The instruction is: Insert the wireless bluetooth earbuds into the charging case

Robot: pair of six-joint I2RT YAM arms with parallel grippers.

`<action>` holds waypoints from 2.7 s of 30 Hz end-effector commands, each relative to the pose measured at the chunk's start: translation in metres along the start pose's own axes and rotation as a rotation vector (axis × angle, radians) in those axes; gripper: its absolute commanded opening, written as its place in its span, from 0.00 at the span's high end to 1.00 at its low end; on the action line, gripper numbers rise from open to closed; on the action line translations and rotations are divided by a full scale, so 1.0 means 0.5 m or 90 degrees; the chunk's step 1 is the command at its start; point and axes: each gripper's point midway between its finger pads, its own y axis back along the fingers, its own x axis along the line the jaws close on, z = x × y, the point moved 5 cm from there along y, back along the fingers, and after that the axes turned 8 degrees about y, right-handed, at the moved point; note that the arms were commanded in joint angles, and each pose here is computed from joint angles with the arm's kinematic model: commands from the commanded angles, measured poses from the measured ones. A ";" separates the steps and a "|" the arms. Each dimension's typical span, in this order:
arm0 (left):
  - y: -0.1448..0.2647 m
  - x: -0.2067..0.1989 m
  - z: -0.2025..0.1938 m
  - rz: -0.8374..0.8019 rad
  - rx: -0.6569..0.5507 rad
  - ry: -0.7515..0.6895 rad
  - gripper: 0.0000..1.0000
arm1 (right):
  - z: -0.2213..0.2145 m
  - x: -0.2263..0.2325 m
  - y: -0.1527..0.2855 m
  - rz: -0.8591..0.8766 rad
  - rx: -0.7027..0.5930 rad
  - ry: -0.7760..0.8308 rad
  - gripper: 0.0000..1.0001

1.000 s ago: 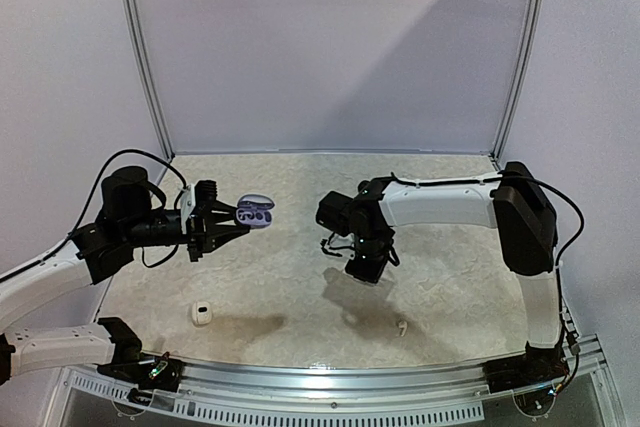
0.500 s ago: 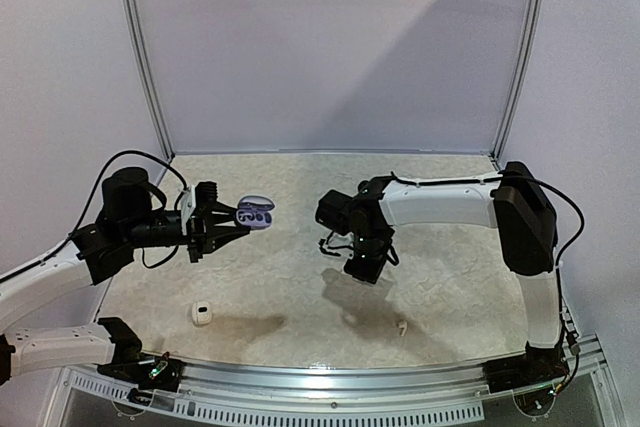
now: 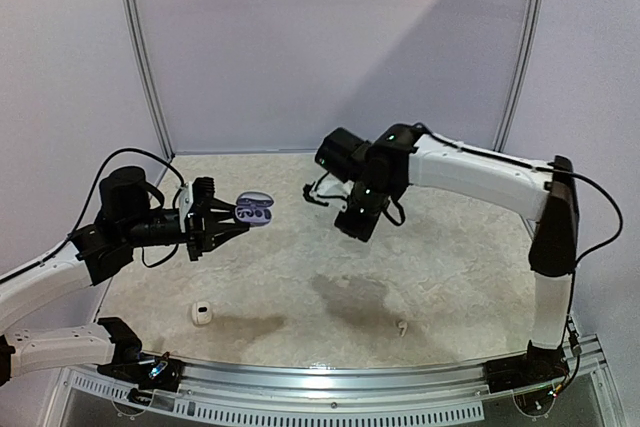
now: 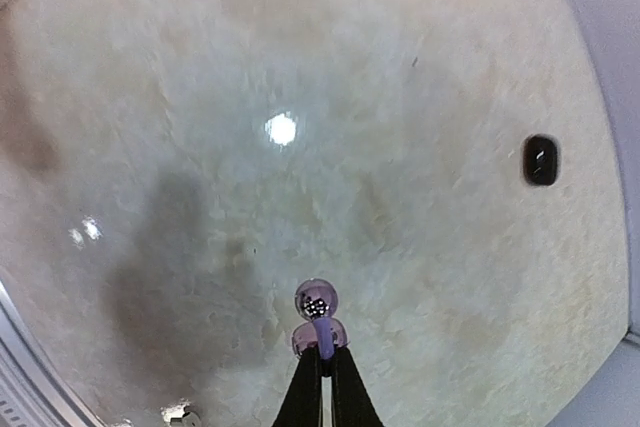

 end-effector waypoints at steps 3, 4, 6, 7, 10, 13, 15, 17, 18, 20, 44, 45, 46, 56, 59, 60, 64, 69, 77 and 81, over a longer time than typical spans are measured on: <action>-0.003 -0.010 0.015 -0.018 -0.031 0.008 1.00 | 0.116 0.024 0.307 -0.044 -0.355 0.109 1.00; -0.003 -0.010 0.016 -0.019 -0.032 0.007 1.00 | 0.127 0.039 0.327 -0.039 -0.391 0.132 1.00; -0.002 -0.012 0.021 -0.024 -0.037 0.006 1.00 | 0.143 0.064 0.368 -0.026 -0.455 0.166 1.00; -0.002 -0.013 0.023 -0.028 -0.039 0.007 1.00 | 0.149 0.074 0.378 -0.026 -0.472 0.178 1.00; 0.000 -0.017 0.031 -0.035 -0.047 0.008 1.00 | 0.163 0.105 0.387 -0.039 -0.487 0.238 1.00; 0.002 -0.017 0.035 -0.035 -0.050 0.007 1.00 | 0.176 0.131 0.379 -0.030 -0.490 0.287 1.00; 0.003 -0.017 0.037 -0.035 -0.052 0.007 1.00 | 0.180 0.135 0.367 -0.028 -0.481 0.293 1.00; 0.002 -0.017 0.037 -0.037 -0.053 0.008 1.00 | 0.184 0.140 0.356 -0.024 -0.472 0.302 1.00; 0.002 -0.017 0.038 -0.038 -0.053 0.009 1.00 | 0.187 0.143 0.352 -0.023 -0.471 0.306 1.00; 0.001 -0.017 0.039 -0.039 -0.054 0.010 1.00 | 0.195 0.146 0.348 -0.024 -0.471 0.311 1.00; 0.000 -0.018 0.039 -0.041 -0.056 0.004 1.00 | 0.211 0.137 0.248 -0.080 -0.360 0.329 1.00; 0.000 -0.017 0.039 -0.039 -0.056 0.003 1.00 | 0.210 0.136 0.243 -0.084 -0.352 0.330 1.00; 0.000 -0.017 0.040 -0.038 -0.056 0.003 1.00 | 0.209 0.135 0.238 -0.086 -0.345 0.331 1.00; 0.001 -0.018 0.040 -0.039 -0.057 0.002 1.00 | 0.212 0.136 0.221 -0.090 -0.327 0.335 0.97; 0.000 -0.020 0.038 -0.042 -0.057 0.002 1.00 | 0.216 0.136 0.218 -0.092 -0.329 0.330 0.89; 0.000 -0.020 0.039 -0.042 -0.058 0.001 1.00 | 0.217 0.135 0.218 -0.093 -0.331 0.328 0.86; 0.001 -0.021 0.039 -0.042 -0.058 0.002 1.00 | 0.223 0.134 0.221 -0.096 -0.341 0.324 0.83; 0.002 -0.022 0.036 -0.042 -0.056 0.009 1.00 | 0.223 0.132 0.225 -0.098 -0.343 0.318 0.82; -0.001 -0.009 0.009 0.000 -0.025 0.050 1.00 | 0.191 0.130 0.293 -0.069 -0.391 0.276 0.73; -0.001 -0.012 -0.010 0.001 -0.008 -0.018 1.00 | 0.162 0.128 0.388 -0.008 -0.511 0.229 0.63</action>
